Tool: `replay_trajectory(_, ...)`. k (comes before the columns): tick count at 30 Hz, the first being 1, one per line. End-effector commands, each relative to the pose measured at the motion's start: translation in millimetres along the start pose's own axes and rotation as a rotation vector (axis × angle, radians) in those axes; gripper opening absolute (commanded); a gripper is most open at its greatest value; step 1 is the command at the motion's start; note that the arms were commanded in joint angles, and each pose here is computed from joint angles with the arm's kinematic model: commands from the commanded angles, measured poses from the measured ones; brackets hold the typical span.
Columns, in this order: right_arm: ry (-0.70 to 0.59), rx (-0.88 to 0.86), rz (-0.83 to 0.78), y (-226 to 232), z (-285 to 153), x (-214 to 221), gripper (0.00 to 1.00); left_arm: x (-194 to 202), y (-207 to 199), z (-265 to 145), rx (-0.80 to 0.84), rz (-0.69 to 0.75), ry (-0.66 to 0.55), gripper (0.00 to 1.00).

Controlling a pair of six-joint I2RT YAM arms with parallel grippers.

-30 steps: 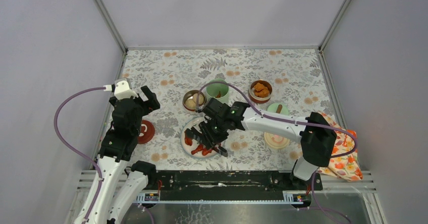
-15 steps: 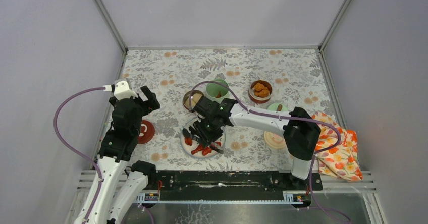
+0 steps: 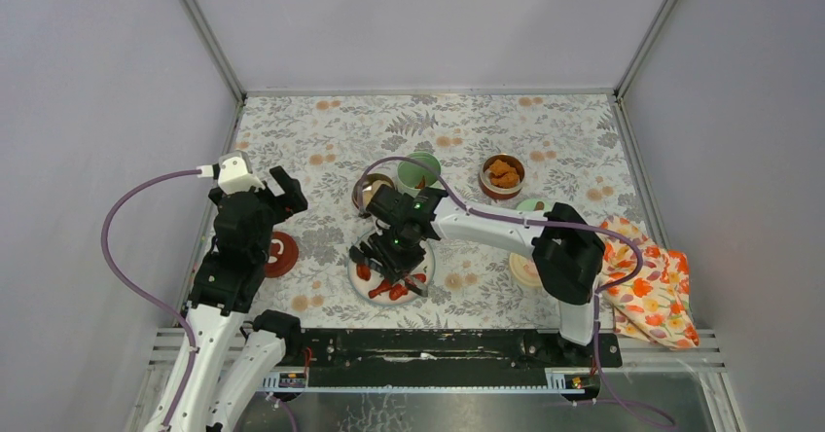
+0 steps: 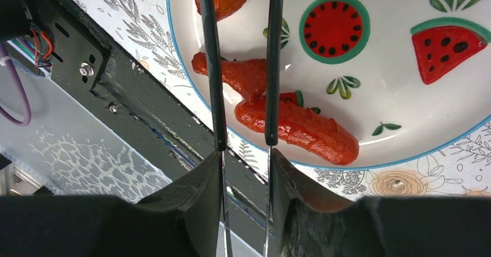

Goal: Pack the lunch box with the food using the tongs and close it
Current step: Pick up the fake food from the plate, then place the fake food in the packing box.

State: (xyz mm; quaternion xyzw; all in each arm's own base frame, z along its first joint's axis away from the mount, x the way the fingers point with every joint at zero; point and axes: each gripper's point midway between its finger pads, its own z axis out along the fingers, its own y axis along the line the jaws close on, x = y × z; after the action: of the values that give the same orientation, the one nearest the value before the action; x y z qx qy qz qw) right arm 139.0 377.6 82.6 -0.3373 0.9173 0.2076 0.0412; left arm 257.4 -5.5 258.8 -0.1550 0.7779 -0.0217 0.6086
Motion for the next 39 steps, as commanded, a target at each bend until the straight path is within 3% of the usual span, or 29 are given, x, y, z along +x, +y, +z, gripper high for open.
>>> replay_trajectory(1, 0.009, -0.016, -0.014, 4, -5, -5, 0.37, -12, -3, 0, 0.016, -0.022, -0.052, 0.98)
replay_trajectory(7, -0.013, -0.015, -0.008, -1, -13, -9, 0.21, -12, -3, 0, 0.017, -0.023, -0.054, 0.98)
replay_trajectory(14, -0.074, -0.01, 0.015, -14, -40, -10, 0.11, -12, -3, 0, 0.018, -0.024, -0.055, 0.98)
replay_trajectory(31, -0.25, 0.002, -0.016, -19, -104, -17, 0.08, -11, -3, 1, 0.015, -0.023, -0.051, 0.98)
replay_trajectory(39, -0.414, 0.033, 0.001, -36, -172, -40, 0.07, -11, -3, 1, 0.017, -0.023, -0.05, 0.99)
